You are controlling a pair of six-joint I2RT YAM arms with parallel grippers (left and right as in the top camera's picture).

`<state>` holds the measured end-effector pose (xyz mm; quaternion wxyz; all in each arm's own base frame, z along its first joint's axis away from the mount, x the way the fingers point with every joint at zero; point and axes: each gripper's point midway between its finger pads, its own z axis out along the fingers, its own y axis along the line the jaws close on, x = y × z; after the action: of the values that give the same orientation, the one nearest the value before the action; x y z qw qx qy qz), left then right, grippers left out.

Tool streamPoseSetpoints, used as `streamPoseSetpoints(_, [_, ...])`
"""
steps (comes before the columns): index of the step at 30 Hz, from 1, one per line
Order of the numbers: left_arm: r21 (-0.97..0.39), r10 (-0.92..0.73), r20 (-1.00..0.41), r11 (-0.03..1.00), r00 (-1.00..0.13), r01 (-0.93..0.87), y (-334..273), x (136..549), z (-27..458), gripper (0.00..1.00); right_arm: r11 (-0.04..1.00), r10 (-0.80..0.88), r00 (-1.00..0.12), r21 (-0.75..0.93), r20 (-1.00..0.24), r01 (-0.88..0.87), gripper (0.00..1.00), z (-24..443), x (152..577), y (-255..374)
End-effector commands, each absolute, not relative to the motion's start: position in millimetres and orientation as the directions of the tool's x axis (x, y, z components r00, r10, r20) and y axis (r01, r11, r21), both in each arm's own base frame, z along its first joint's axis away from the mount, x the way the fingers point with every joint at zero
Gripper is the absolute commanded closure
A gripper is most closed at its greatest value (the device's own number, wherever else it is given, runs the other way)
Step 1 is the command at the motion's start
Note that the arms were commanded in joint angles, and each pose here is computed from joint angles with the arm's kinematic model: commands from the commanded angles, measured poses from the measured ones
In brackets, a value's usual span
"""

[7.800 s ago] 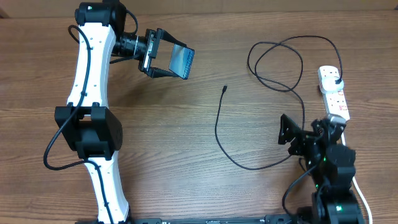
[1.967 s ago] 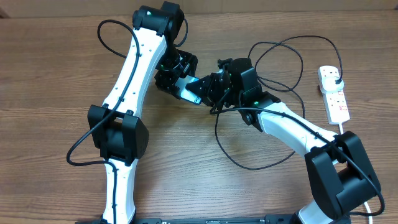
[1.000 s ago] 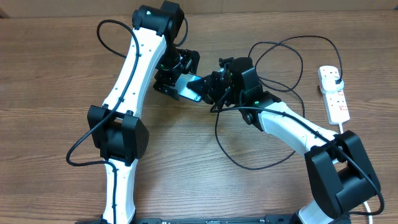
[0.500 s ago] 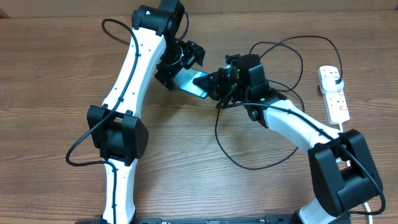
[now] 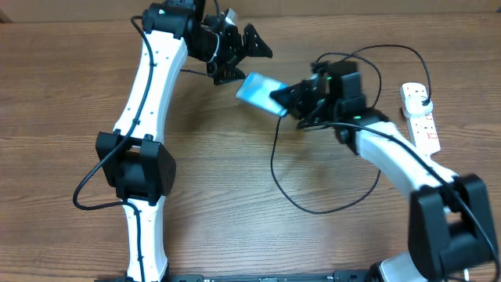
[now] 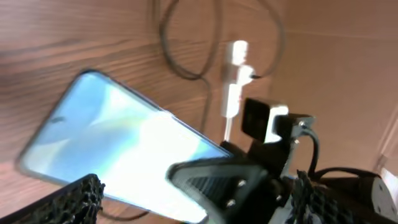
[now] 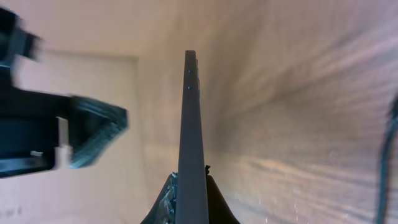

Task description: Plug charger to phone and switch on socket

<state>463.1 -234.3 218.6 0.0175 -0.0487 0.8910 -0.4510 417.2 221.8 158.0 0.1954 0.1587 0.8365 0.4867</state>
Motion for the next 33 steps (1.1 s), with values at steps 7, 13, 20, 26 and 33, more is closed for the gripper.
streamPoseSetpoints(7, [-0.944,-0.014,0.008,0.331,-1.000,-0.012,-252.5,459.8,275.4,0.00,0.387,0.702,-0.653,0.922,-0.285,0.013,0.96,260.8,443.9,188.0])
streamPoseSetpoints(13, [-0.961,-0.021,0.067,0.268,-0.998,-0.070,-257.1,463.6,289.6,0.00,0.209,0.856,-0.499,0.973,-0.133,0.099,0.96,279.7,461.7,172.3])
streamPoseSetpoints(20, [-0.968,-0.055,0.098,0.227,-0.994,-0.108,-260.2,476.5,302.6,0.00,0.030,0.892,-0.451,0.995,0.015,0.091,0.96,303.2,466.5,171.8])
streamPoseSetpoints(26, [-0.970,-0.099,0.097,0.212,-0.990,-0.116,-262.7,489.8,310.8,0.12,-0.065,0.872,-0.474,0.988,0.125,0.142,0.96,303.7,459.3,190.4])
streamPoseSetpoints(33, [-0.964,-0.123,0.113,0.227,-0.986,-0.139,-267.7,491.9,307.7,0.29,-0.073,0.859,-0.497,0.991,0.118,0.109,0.96,312.4,454.4,204.0])
